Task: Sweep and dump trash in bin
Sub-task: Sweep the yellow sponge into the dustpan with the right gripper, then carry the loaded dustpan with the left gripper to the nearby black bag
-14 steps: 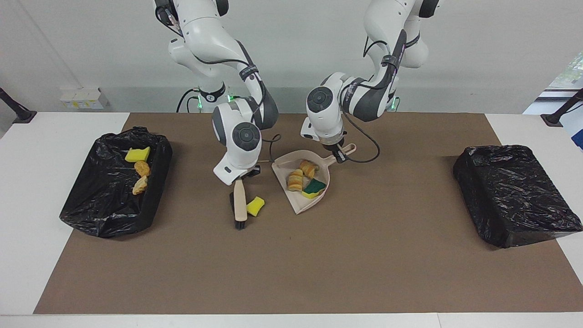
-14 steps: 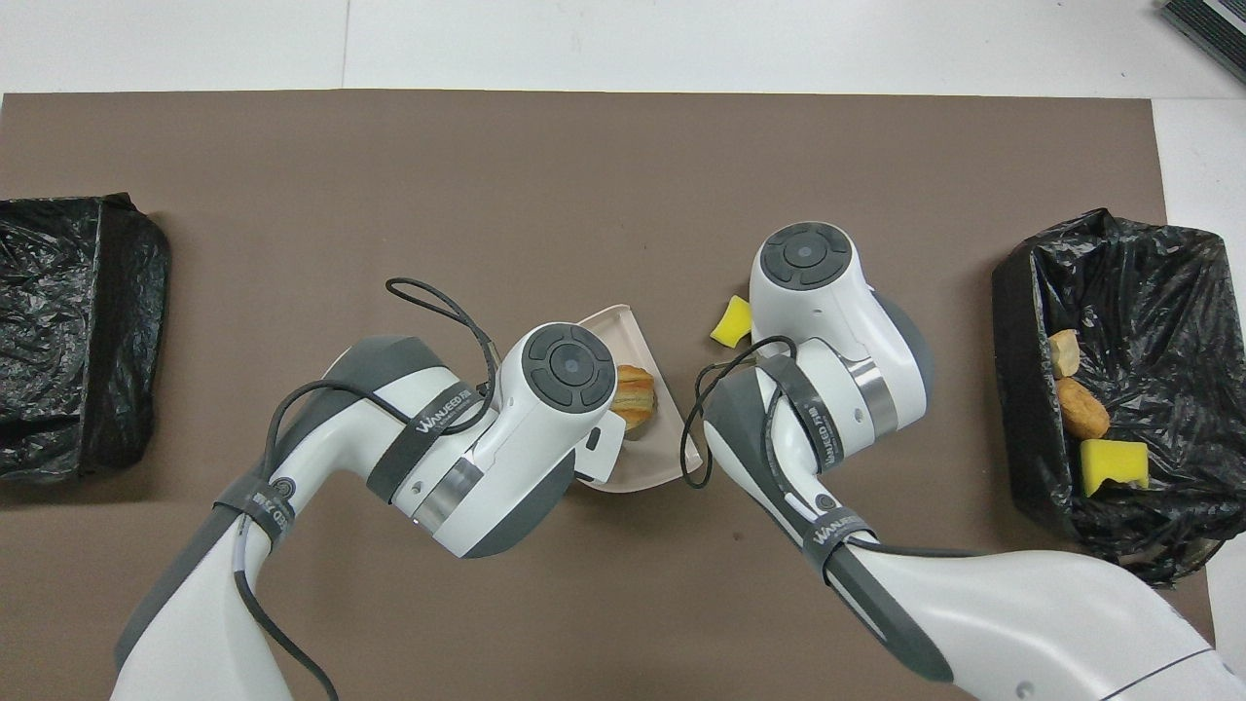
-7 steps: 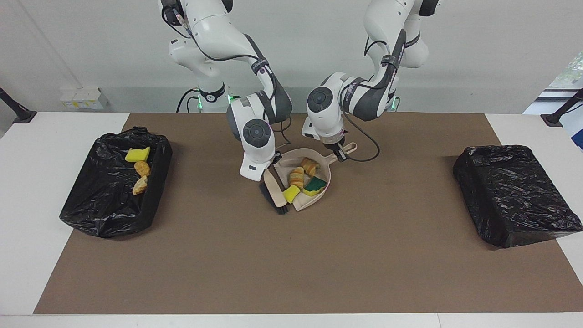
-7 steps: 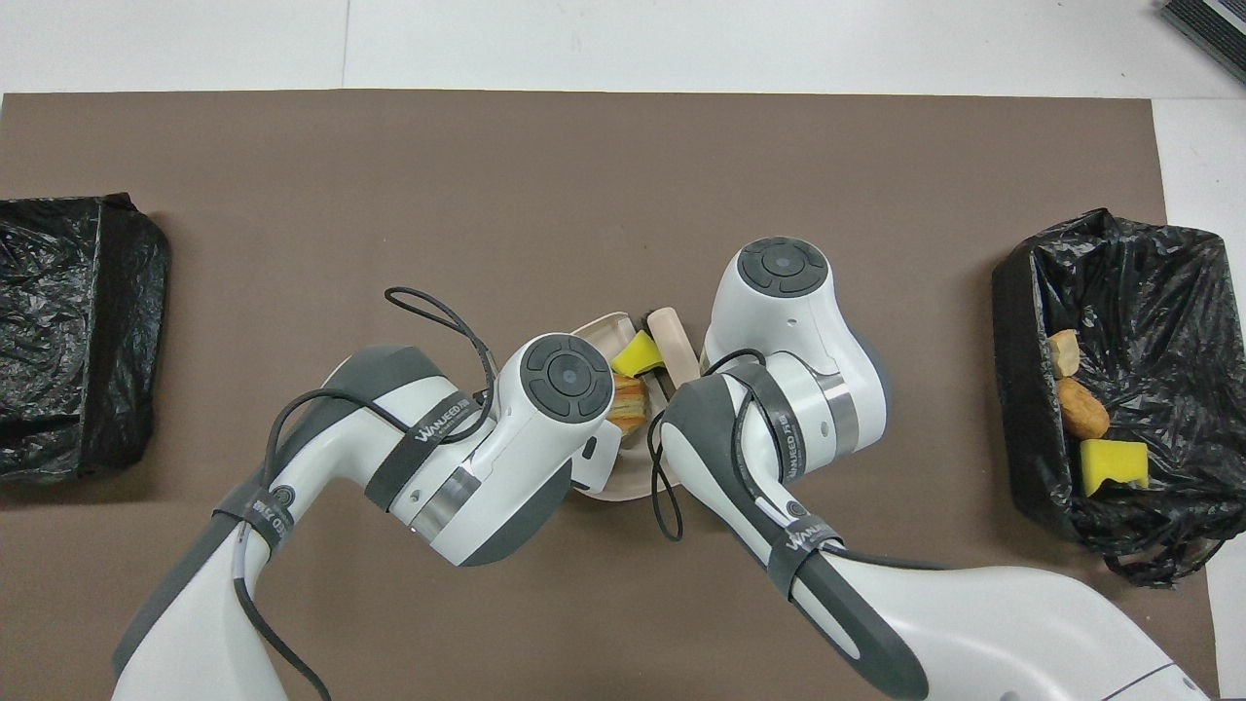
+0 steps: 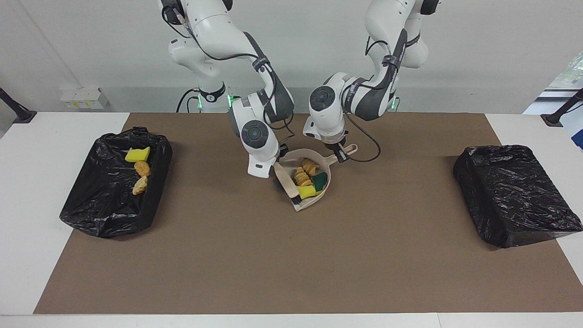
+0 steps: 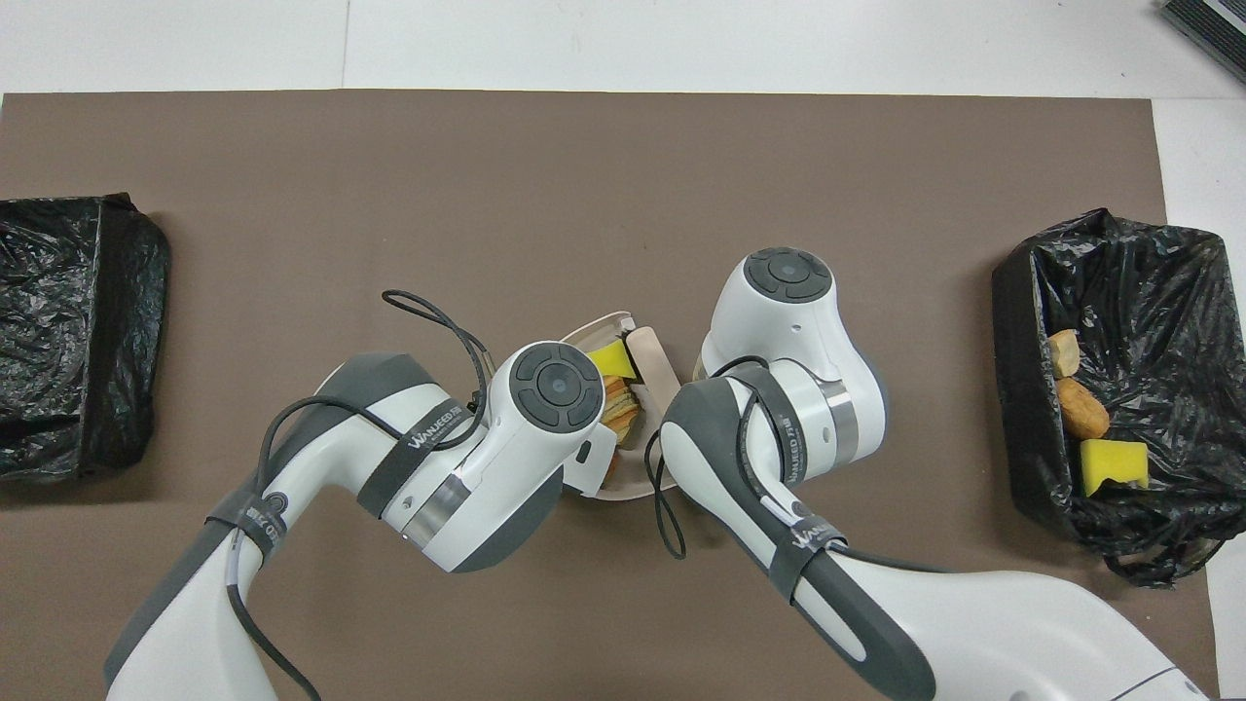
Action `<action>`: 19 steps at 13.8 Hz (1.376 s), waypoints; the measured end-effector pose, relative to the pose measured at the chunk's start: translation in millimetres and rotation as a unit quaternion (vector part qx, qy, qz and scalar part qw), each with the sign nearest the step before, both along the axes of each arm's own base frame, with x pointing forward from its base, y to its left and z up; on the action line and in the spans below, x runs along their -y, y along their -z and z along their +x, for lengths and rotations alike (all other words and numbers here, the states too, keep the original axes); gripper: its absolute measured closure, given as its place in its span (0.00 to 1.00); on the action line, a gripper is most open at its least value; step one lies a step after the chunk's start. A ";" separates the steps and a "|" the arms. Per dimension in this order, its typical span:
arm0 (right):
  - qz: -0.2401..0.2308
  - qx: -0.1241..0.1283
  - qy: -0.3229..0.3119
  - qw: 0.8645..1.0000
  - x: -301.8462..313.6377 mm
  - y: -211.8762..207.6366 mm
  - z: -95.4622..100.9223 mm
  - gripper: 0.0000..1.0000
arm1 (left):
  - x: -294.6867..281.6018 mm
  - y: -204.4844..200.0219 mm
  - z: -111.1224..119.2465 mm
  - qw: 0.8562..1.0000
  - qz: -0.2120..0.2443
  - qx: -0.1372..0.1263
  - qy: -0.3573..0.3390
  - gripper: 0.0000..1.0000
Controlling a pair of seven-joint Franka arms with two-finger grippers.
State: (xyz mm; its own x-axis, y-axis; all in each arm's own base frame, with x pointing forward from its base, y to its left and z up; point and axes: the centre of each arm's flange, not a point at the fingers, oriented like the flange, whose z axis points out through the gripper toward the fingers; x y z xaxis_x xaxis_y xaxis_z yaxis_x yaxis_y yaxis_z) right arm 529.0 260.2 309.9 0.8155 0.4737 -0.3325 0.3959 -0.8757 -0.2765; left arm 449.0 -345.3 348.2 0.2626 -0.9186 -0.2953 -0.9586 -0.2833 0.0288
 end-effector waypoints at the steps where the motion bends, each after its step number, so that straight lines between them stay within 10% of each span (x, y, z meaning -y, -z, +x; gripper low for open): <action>1: -0.002 -0.003 0.008 1.000 16.3 -0.8 4.7 0.75 | -0.2 0.1 1.1 1.000 -0.004 -0.001 0.014 0.67; 10: -0.057 -0.010 0.118 0.991 136.5 -52.6 24.8 0.75 | -20.0 -44.2 12.8 0.995 -0.034 0.010 0.098 0.67; 19: -0.122 0.004 0.173 0.977 24.2 -65.0 -12.4 0.75 | -236.2 -152.2 80.3 0.991 -0.053 0.061 0.109 0.67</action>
